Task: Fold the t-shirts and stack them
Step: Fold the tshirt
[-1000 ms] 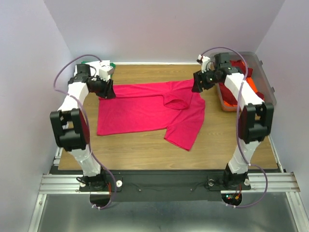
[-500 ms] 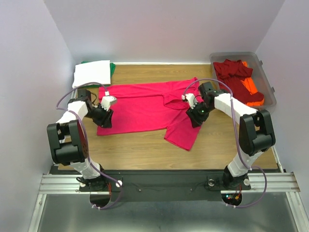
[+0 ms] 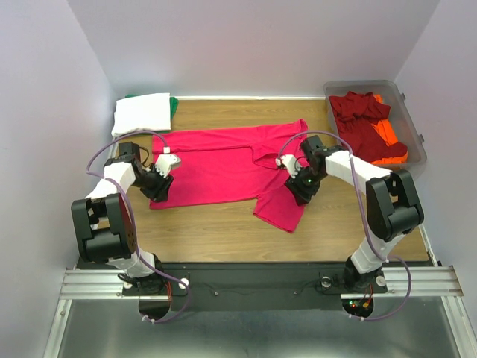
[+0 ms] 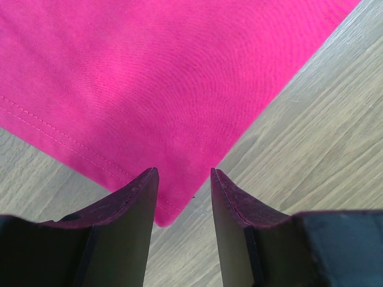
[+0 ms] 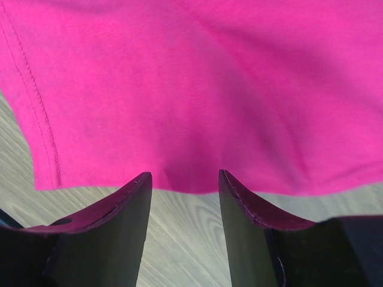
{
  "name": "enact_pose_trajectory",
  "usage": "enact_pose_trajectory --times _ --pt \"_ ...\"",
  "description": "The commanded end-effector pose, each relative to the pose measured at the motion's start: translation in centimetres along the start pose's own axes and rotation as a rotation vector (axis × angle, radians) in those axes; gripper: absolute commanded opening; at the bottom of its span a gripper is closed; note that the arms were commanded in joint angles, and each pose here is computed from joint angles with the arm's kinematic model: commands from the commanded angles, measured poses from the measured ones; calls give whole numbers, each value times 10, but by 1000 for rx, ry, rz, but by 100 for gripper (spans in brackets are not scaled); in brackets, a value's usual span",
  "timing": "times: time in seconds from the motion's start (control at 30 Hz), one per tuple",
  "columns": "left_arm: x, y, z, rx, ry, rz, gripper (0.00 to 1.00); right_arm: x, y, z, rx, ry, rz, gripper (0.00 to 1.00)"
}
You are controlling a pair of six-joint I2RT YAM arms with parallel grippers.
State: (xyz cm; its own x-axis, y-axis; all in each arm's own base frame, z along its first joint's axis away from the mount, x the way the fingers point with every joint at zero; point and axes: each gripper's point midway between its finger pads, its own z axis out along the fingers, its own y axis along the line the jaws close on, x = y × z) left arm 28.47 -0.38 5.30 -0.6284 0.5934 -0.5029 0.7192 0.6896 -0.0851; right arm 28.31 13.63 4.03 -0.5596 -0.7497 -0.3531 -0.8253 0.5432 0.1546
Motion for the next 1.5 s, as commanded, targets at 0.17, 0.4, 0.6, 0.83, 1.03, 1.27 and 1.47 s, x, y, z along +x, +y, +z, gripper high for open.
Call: enact_pose_trajectory --times 0.17,0.4,0.6,0.83,1.03,1.27,1.47 --pt "10 -6 -1 3 21 74 54 14 -3 13 50 26 -60 55" --pt "29 -8 0 3 89 132 54 22 -7 23 56 54 -59 45" --pt "44 -14 -4 1 141 176 48 30 -7 24 70 69 -59 15" --pt "59 -15 -2 -14 188 201 45 25 -6 15 89 44 -62 1" --pt "71 -14 2 -27 221 197 42 26 0 7 90 26 -63 1" --pt "73 -15 7 -14 220 189 28 24 2 -2 99 13 -64 1" --pt "77 -22 3 9 231 208 2 24 5 -9 107 7 -59 1"
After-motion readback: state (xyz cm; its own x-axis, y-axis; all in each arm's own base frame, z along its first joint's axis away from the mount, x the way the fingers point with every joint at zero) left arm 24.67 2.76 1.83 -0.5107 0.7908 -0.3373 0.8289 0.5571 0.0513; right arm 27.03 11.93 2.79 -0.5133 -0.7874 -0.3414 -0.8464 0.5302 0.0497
